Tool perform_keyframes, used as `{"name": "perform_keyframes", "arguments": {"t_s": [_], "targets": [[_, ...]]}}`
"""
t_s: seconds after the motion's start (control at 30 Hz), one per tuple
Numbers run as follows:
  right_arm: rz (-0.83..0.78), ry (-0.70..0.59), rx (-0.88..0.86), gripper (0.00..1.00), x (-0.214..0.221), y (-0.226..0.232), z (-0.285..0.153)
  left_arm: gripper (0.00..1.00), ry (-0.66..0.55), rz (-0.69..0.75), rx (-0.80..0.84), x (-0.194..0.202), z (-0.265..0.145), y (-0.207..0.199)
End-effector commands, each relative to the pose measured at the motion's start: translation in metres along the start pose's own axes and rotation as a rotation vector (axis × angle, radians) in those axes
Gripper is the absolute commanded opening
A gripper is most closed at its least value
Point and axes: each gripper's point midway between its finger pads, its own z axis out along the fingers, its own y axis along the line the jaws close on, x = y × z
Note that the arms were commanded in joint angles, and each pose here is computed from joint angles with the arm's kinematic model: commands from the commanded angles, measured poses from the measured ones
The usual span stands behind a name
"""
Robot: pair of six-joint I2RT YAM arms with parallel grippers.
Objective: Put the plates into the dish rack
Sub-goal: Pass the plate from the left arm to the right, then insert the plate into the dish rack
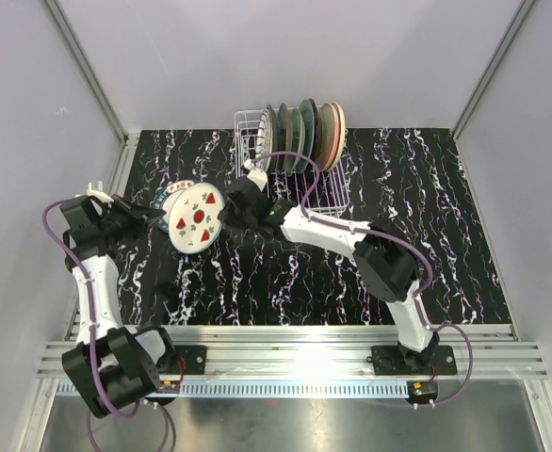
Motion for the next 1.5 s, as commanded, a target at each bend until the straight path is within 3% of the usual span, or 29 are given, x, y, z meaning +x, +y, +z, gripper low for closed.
{"name": "perform_keyframes", "arguments": {"t_s": [0.0, 0.43, 0.73, 0.97, 1.17, 1.47], "targets": [[0.035, -0.203, -0.218, 0.0, -0.094, 0.075, -0.05, 0.0, 0.001, 0.105, 0.036, -0.013, -0.003, -0.022], [-0.063, -0.308, -0.206, 0.0, -0.168, 0.071, -0.06, 0.0, 0.014, 0.205, -0.023, -0.026, 0.01, -0.029], [-0.103, -0.499, -0.077, 0.0, -0.251, 0.057, -0.078, 0.05, -0.035, 0.379, -0.071, -0.028, 0.019, -0.043], [-0.177, -0.664, 0.054, 0.0, -0.302, 0.043, -0.099, 0.07, 0.009, 0.461, -0.108, -0.024, 0.033, -0.048], [-0.264, -0.768, 0.184, 0.0, -0.329, 0.032, -0.116, 0.04, 0.014, 0.49, -0.092, -0.011, 0.034, -0.044], [-0.312, -0.807, 0.299, 0.0, -0.336, 0.014, -0.118, 0.01, 0.016, 0.496, -0.069, -0.004, 0.03, -0.047]]}}
